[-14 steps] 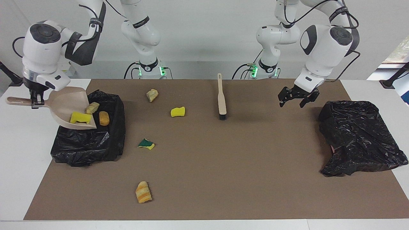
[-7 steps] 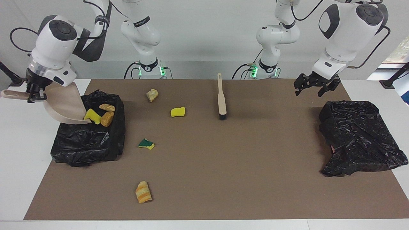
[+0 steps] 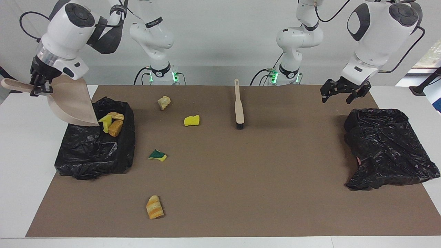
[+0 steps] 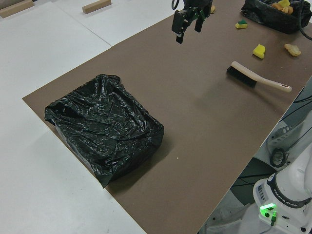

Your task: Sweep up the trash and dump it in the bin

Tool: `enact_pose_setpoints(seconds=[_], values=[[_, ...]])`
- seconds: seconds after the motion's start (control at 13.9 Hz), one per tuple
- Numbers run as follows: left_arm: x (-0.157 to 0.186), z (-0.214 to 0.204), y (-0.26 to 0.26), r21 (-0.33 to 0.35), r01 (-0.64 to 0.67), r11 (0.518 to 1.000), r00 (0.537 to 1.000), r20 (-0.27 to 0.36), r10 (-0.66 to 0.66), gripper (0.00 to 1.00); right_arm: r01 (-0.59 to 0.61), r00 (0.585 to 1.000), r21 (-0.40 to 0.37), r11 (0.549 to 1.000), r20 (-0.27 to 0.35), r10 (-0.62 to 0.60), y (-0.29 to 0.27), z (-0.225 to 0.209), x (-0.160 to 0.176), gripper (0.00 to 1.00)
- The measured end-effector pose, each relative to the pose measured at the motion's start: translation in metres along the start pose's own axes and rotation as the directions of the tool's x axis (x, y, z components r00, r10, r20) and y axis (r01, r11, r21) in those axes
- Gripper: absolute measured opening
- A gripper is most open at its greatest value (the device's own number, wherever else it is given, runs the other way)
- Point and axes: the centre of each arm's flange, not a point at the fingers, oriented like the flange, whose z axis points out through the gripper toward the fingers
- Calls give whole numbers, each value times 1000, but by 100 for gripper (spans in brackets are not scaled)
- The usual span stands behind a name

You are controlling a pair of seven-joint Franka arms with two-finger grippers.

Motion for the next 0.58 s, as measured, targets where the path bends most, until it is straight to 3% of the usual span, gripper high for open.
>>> enact_pose_setpoints(seconds=[0.36,0.58], values=[[0,0,-1,0,1,1000,1000,0,-1,100,-198,980,14,980,-10,199,11,-42,14,32],[0,0,-2,0,2,1000,1000,0,-2,100,-379,911,2,925,-175,374,25,-54,36,32]])
